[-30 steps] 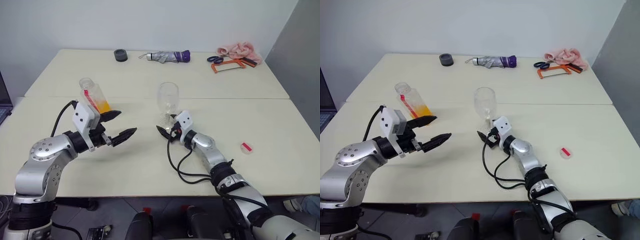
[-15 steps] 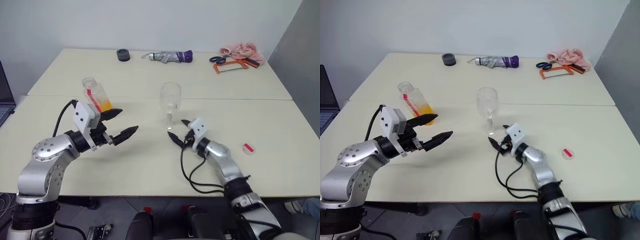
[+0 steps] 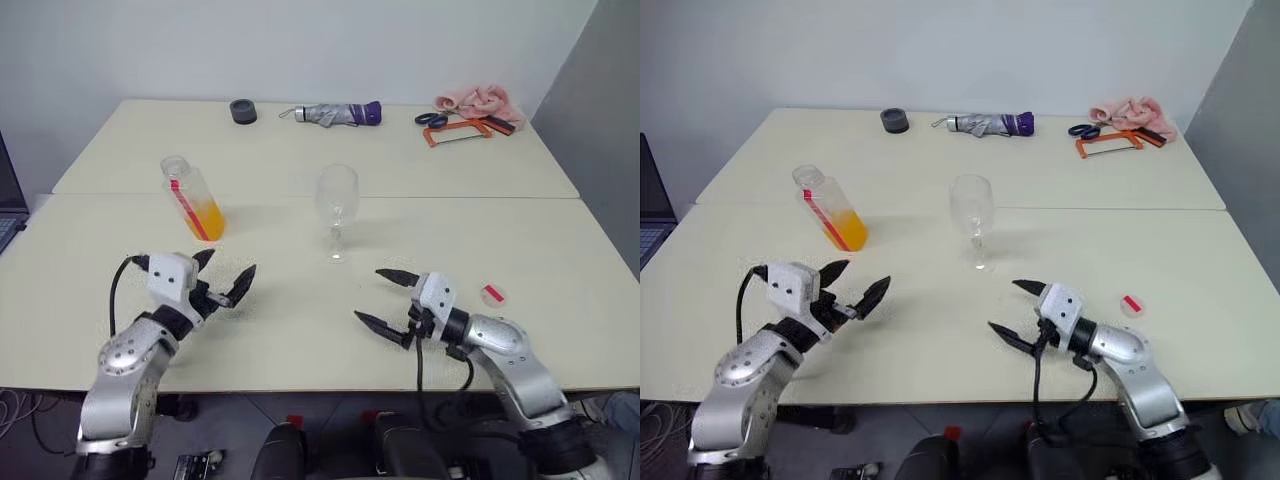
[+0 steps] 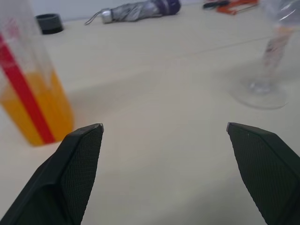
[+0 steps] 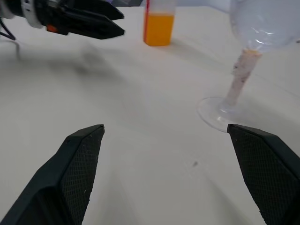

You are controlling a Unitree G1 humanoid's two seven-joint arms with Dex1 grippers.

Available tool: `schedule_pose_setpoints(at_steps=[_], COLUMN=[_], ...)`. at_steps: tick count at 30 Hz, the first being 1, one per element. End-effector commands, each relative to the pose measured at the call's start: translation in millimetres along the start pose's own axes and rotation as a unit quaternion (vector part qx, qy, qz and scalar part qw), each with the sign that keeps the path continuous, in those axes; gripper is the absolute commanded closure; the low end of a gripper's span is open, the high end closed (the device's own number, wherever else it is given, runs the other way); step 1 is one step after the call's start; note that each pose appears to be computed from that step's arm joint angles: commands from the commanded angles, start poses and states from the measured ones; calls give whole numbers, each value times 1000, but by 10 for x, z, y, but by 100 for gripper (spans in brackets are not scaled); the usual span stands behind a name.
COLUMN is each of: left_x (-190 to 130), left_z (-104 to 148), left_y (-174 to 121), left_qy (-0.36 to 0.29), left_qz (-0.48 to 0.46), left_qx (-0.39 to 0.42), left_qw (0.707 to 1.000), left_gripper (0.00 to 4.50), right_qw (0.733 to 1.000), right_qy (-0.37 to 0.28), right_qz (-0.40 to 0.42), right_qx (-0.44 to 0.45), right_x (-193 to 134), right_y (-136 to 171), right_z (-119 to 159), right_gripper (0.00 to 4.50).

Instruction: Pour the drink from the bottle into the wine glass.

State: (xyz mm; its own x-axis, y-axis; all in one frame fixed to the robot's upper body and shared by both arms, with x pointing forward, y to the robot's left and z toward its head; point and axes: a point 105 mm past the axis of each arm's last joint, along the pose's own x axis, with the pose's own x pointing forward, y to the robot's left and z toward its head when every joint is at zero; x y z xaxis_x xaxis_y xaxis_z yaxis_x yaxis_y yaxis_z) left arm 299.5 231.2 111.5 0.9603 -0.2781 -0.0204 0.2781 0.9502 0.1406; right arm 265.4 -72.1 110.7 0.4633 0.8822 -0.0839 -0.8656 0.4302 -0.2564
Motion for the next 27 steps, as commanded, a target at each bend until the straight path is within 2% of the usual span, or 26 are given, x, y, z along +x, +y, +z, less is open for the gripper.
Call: schedule_pose_setpoints(at_steps=[1,11,27], left_x=[0,143,376], left_z=[56,101,373], left_y=[195,501,734], left_qy=[-24,-25,-41], left_qz=[70,104,88], left_qx=[19,21,38], left_qw=[997,994,995], left_gripper=[0,0,0], right_qw=[999,998,998], right_qy=[-33,-31,-29], right_qz=[39,52,55], right_qx=[-3,7,-4], right_x=[18,40,96], right_y=[130,182,186], right_z=[256,347,361], right_gripper=[3,3,3])
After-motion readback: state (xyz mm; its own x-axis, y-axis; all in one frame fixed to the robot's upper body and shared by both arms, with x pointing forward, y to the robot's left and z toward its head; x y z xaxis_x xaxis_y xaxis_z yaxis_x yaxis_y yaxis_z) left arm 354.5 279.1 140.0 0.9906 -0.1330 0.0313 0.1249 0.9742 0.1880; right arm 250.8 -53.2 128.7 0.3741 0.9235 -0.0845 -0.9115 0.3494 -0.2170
